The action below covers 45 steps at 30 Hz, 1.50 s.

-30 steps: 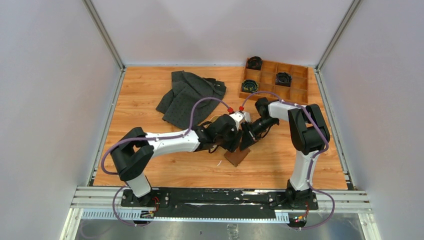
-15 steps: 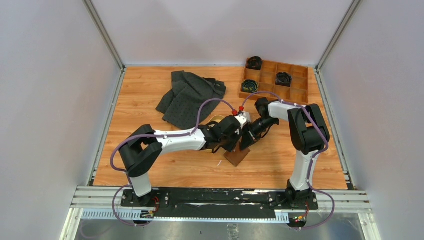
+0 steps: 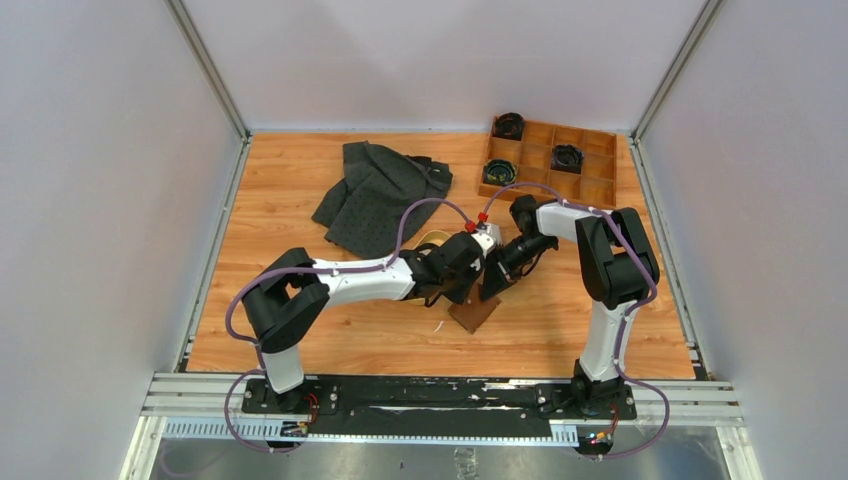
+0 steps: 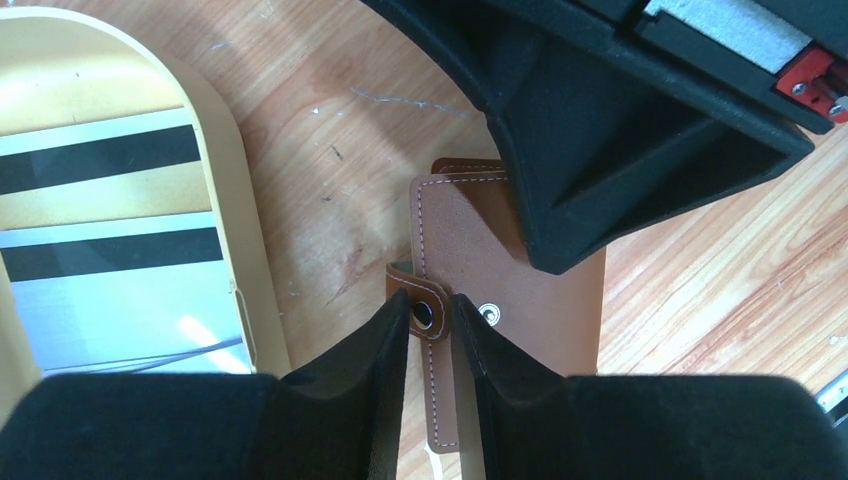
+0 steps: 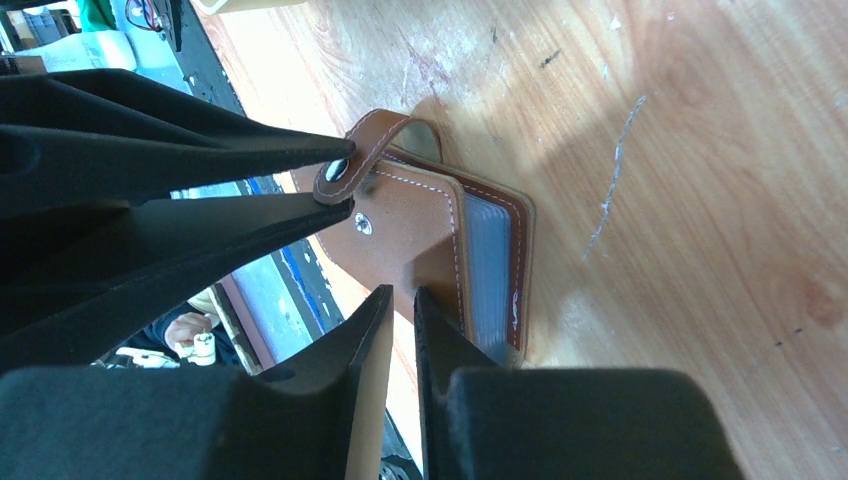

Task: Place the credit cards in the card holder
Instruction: Close the card holder at the center of the board.

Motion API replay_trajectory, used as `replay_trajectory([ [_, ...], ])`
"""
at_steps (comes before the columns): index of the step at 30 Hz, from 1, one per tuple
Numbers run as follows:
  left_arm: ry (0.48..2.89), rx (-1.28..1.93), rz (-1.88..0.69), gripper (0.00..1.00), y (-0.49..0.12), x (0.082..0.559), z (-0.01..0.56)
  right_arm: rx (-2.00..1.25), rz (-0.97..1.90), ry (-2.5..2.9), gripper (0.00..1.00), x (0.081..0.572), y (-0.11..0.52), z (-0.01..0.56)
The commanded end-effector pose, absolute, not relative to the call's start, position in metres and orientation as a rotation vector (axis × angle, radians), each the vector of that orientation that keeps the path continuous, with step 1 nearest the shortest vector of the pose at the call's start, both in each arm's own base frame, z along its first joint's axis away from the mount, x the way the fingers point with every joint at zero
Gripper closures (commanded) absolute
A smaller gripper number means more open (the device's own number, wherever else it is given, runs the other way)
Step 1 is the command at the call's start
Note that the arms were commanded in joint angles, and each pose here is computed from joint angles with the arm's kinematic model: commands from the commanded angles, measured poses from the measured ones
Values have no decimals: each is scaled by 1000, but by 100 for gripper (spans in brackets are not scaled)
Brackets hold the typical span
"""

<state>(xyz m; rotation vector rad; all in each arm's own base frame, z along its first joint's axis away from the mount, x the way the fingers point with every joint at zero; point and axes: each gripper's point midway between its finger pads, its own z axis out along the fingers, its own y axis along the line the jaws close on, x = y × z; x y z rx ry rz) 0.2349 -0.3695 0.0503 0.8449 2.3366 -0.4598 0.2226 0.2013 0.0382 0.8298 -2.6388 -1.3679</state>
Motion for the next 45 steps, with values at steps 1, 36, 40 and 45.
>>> replay_trajectory([
  [1, 2343, 855, -455, 77, -373, 237, 50, 987, -1129, -2698, 81, 227, 189, -8],
  [36, 2331, 884, -641, 100, -385, 222, 65, 902, -1422, -2578, 83, 223, 216, 24],
  [40, 2338, 887, -643, 100, -384, 220, 60, 865, -1548, -2520, 83, 224, 227, 39],
  [45, 2334, 889, -648, 100, -384, 220, 58, 838, -1554, -2519, 82, 229, 230, 39],
])
